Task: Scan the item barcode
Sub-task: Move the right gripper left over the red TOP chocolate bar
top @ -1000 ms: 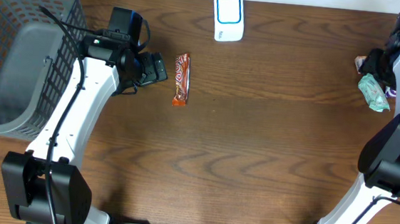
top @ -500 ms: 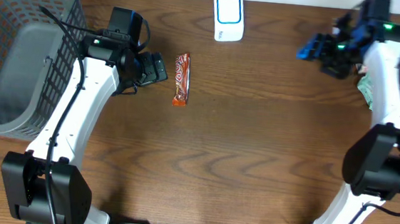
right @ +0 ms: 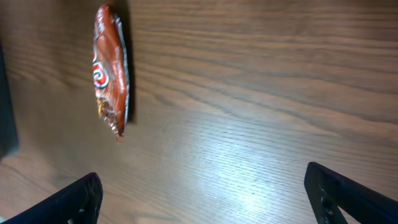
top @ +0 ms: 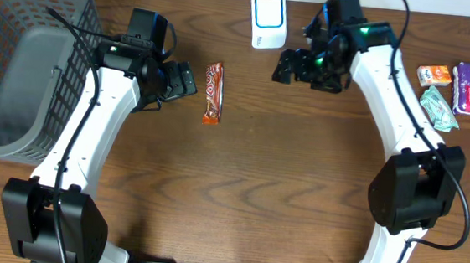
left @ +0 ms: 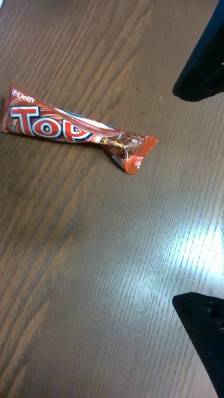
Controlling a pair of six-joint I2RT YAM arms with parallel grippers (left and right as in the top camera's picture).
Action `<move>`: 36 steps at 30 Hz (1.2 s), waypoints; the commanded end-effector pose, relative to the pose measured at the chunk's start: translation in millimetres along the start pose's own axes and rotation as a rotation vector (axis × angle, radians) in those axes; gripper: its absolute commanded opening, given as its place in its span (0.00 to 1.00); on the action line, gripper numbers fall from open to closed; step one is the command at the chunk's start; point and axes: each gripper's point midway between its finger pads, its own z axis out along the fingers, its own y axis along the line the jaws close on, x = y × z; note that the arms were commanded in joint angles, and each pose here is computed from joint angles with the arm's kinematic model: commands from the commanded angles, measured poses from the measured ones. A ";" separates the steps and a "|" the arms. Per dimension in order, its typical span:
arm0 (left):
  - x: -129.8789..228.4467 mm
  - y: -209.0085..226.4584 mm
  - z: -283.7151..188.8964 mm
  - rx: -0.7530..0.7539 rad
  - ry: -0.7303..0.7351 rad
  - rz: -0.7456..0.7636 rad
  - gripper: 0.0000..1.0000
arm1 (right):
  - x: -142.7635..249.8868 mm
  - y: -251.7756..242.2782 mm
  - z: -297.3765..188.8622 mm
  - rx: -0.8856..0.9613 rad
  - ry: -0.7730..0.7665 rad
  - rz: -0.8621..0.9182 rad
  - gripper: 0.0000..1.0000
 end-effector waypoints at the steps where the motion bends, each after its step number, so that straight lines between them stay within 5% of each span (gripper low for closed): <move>1: -3.1 0.9 -2.0 -0.008 -0.012 -0.002 0.98 | 8.3 14.3 5.7 0.009 0.016 -0.035 0.99; 17: -3.1 0.9 -2.0 -0.008 -0.012 -0.002 0.98 | 4.4 81.3 41.2 -0.077 -0.075 -0.044 0.99; 36: -3.0 1.0 -2.0 -0.008 -0.011 -0.002 0.98 | 1.5 99.5 109.1 -0.178 -0.068 0.044 0.98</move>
